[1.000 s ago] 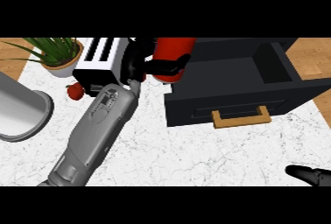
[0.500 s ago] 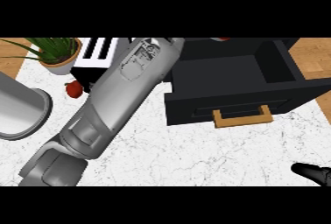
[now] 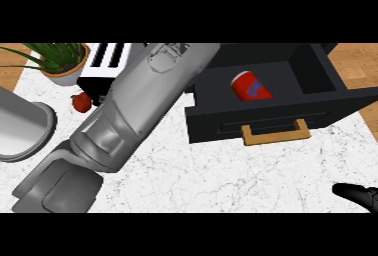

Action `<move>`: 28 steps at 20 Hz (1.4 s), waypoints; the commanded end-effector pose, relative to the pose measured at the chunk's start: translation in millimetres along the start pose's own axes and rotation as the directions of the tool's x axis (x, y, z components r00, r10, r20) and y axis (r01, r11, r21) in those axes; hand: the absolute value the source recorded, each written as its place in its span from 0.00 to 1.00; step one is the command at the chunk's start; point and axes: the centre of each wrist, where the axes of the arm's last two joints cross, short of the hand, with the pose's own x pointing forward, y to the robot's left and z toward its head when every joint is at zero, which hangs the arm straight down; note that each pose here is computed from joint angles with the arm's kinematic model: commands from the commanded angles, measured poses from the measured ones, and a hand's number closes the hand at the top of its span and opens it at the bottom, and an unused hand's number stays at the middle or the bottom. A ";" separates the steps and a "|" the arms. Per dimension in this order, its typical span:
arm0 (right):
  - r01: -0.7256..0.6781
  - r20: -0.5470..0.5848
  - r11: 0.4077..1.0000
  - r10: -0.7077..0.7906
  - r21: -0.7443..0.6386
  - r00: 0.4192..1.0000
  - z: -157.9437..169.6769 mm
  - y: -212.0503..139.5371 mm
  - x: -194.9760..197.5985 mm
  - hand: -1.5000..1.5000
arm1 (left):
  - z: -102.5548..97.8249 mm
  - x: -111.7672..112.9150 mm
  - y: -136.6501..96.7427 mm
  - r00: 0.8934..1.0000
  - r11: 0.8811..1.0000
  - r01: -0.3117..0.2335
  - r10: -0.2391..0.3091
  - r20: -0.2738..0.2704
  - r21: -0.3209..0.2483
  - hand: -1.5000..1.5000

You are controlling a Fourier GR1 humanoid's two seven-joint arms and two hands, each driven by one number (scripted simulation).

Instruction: Pick up the can, place it into the drawer and close the drawer

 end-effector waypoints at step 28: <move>-0.763 0.250 0.620 0.722 0.182 0.646 -89.1 92.1 -79.7 0.00 | -18.2 10.5 15.4 0.995 0.995 -0.098 0.098 0.015 0.011 0.00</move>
